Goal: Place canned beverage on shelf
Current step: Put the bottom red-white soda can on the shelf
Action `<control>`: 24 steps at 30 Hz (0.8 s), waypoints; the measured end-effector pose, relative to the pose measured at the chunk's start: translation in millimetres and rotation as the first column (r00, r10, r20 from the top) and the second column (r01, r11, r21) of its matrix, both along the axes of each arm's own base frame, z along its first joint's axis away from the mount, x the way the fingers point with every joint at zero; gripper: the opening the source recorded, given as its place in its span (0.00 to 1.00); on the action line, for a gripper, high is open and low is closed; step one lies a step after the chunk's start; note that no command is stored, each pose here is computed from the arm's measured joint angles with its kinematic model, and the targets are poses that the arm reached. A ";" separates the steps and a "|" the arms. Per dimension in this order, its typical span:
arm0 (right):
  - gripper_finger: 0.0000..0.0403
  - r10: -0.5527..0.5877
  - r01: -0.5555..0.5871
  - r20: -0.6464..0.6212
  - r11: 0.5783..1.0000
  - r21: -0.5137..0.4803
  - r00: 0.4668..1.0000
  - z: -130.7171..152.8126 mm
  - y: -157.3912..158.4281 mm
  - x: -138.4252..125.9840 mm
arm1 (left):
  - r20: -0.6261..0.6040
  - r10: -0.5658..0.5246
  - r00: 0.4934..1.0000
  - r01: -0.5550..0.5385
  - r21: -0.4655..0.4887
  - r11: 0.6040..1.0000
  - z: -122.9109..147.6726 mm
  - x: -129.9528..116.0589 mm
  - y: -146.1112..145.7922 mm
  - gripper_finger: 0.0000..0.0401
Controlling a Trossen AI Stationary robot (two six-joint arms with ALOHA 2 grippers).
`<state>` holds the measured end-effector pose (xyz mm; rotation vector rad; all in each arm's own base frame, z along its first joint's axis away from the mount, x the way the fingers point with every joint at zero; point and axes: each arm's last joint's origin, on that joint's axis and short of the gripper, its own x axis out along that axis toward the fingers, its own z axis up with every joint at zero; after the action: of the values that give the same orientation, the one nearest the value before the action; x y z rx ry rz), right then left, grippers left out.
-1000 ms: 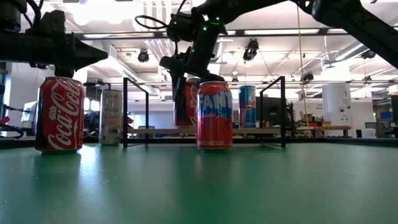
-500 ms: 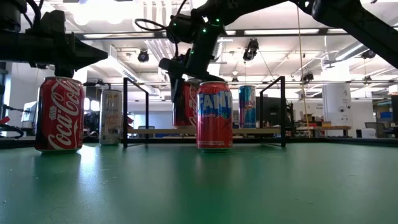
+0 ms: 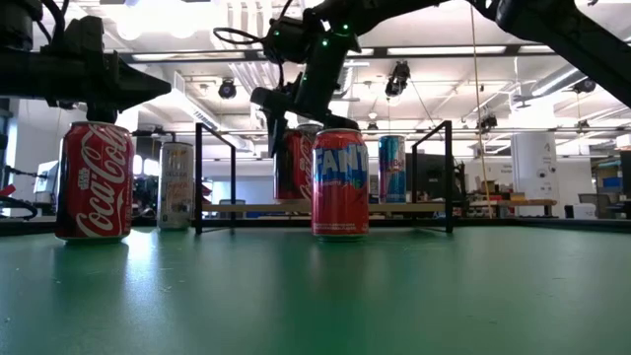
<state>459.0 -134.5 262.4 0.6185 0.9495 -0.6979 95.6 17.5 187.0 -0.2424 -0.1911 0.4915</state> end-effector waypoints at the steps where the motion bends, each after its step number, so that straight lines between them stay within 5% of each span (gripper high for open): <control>1: 0.99 -0.014 0.014 0.004 1.000 0.003 1.000 1.2 0.1 -0.5 | 0.000 0.000 1.000 0.000 0.000 1.000 -0.1 0.0 0.0 0.00; 24: 0.96 -0.194 0.192 0.038 0.980 0.045 0.980 2.9 3.1 -1.2 | 0.000 0.000 1.000 0.000 0.000 1.000 0.0 0.0 0.0 0.00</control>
<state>457.8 -131.4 265.3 0.7666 0.8734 -0.8360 95.5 17.5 186.9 -0.2422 -0.1912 0.4913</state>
